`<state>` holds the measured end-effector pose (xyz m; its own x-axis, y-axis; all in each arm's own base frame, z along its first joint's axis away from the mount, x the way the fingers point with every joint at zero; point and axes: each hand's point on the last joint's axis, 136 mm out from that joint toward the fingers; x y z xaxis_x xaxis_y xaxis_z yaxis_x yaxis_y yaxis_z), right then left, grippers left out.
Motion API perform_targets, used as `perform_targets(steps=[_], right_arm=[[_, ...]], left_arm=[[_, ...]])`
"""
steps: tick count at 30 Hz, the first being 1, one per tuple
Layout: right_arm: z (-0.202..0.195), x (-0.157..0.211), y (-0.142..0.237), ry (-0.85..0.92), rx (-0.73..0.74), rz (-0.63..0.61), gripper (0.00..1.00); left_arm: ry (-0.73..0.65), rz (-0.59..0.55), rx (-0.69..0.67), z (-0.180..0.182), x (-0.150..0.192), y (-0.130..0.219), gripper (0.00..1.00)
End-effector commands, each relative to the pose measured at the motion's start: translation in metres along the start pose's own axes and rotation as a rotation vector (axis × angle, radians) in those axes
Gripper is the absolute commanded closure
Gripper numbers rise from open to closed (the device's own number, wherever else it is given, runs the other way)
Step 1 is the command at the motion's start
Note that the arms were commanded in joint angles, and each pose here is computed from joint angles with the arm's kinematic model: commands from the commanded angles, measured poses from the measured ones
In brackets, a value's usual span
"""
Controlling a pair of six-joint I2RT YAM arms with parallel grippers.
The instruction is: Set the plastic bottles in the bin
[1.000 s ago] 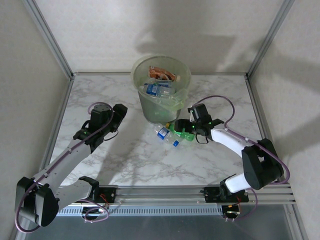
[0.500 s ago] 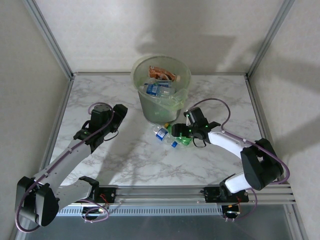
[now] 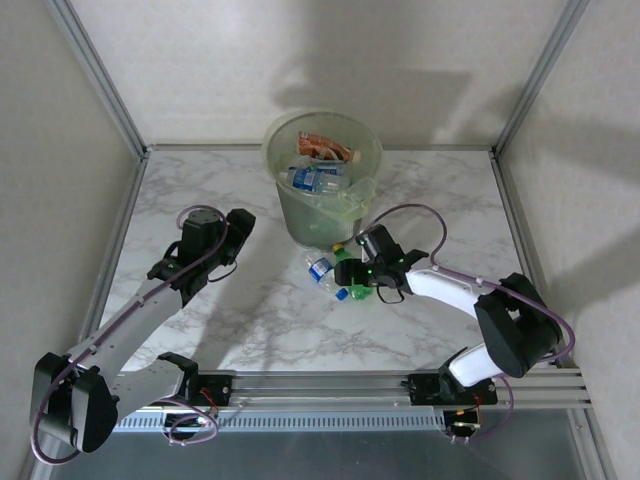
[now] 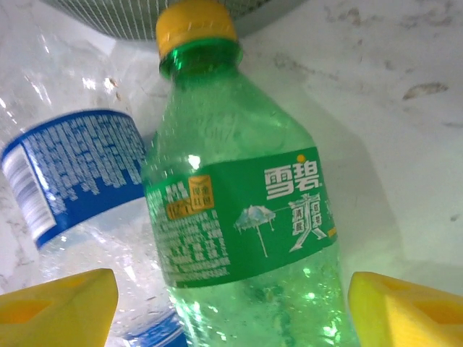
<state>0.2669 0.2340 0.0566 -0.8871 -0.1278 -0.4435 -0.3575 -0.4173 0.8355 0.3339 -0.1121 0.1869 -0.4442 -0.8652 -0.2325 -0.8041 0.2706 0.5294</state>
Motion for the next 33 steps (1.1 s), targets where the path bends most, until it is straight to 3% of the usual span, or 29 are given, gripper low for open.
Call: perform_targets(steps=[1,18,33], right_arm=[[-0.007,0.015,-0.004,-0.022,0.039,0.034,0.17],[0.006,0.039,-0.006,-0.024,0.013,0.067,0.22],[0.01,0.037,0.004,-0.018,0.016,0.047,0.39]], left_arm=[[0.012,0.006,0.016,0.0,0.0,-0.002,0.26],[0.016,0.011,0.012,0.001,0.001,-0.005,0.27],[0.018,0.008,0.013,0.003,0.001,-0.003,0.27]])
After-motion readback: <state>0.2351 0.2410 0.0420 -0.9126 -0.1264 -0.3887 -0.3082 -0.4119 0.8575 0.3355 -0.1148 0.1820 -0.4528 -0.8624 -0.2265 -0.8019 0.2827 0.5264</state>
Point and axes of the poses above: each hand's point on the last joint's axis, 136 mm out from that joint toward the fingers, its own y axis back along the fingers, its own z axis along the line the jaws close on, x = y × z, and after that the axes turned 3 degrees about y, right-handed
